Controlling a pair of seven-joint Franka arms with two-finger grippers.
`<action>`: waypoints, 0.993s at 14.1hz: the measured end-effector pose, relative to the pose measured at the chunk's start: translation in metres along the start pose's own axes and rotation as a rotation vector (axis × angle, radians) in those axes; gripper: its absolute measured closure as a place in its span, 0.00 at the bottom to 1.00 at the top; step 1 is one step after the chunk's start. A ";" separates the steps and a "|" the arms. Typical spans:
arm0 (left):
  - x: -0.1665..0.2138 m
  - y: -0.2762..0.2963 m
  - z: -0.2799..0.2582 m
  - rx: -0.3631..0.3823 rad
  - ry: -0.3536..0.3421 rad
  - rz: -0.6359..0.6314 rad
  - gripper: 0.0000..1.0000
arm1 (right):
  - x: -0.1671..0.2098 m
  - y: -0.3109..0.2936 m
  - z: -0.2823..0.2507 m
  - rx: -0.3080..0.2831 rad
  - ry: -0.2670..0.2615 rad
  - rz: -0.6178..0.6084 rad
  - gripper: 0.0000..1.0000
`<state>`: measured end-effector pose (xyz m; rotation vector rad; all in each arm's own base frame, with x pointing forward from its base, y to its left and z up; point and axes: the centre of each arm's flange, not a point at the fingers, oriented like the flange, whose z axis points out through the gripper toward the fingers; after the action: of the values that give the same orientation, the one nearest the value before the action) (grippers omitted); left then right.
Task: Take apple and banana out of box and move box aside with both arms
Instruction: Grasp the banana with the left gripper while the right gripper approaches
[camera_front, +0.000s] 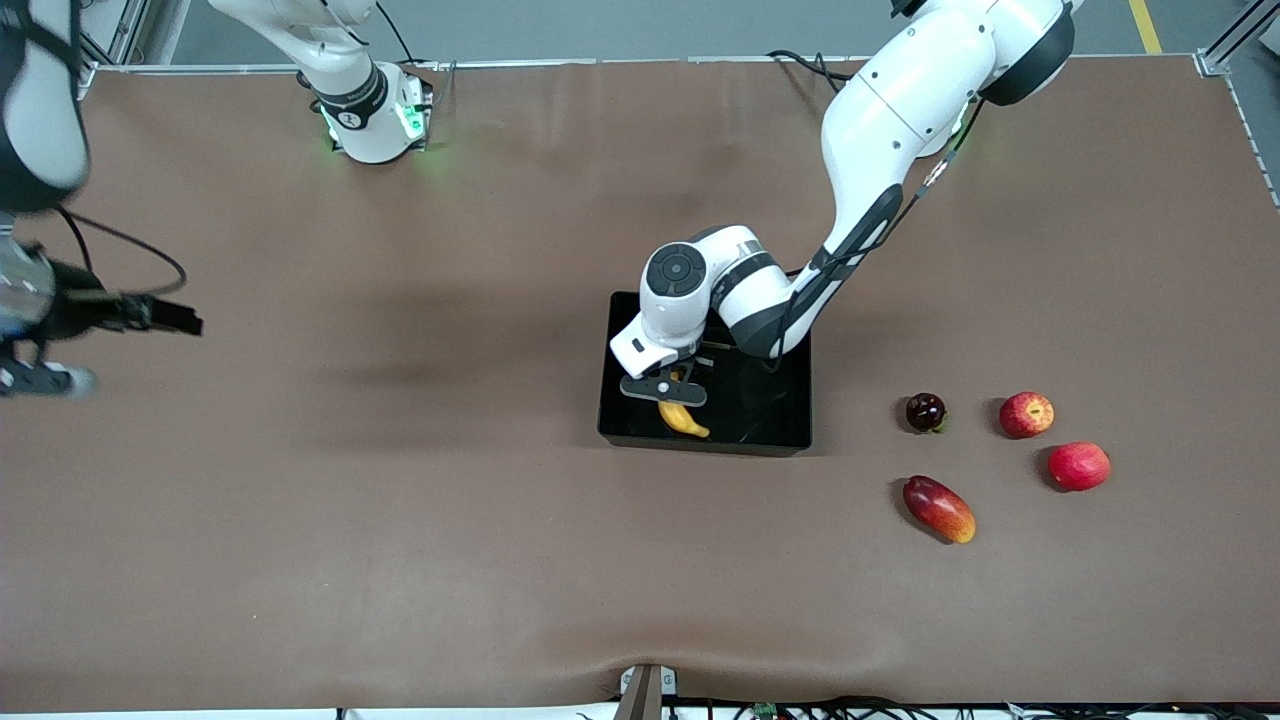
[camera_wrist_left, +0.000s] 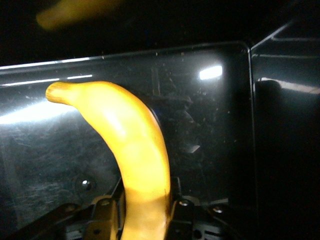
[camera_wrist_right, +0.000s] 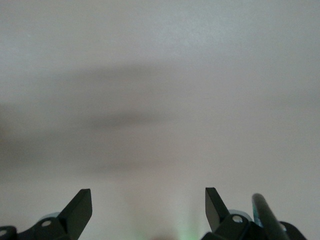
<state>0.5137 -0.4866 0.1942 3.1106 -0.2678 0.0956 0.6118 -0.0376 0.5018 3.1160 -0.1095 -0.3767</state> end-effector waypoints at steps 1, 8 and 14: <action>0.002 -0.001 -0.003 0.001 0.003 -0.003 0.64 | 0.003 0.001 0.004 -0.002 -0.007 0.002 0.00; 0.045 -0.037 -0.054 0.059 0.018 -0.083 0.64 | 0.005 0.002 0.006 0.020 -0.017 0.005 0.00; 0.081 -0.081 -0.145 0.048 0.052 -0.147 0.64 | 0.010 -0.023 0.016 0.193 -0.050 0.035 0.00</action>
<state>0.5988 -0.4175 0.3429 3.1566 -0.0357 0.1828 0.6191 -0.0155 0.4833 3.2888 -0.2126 -0.4712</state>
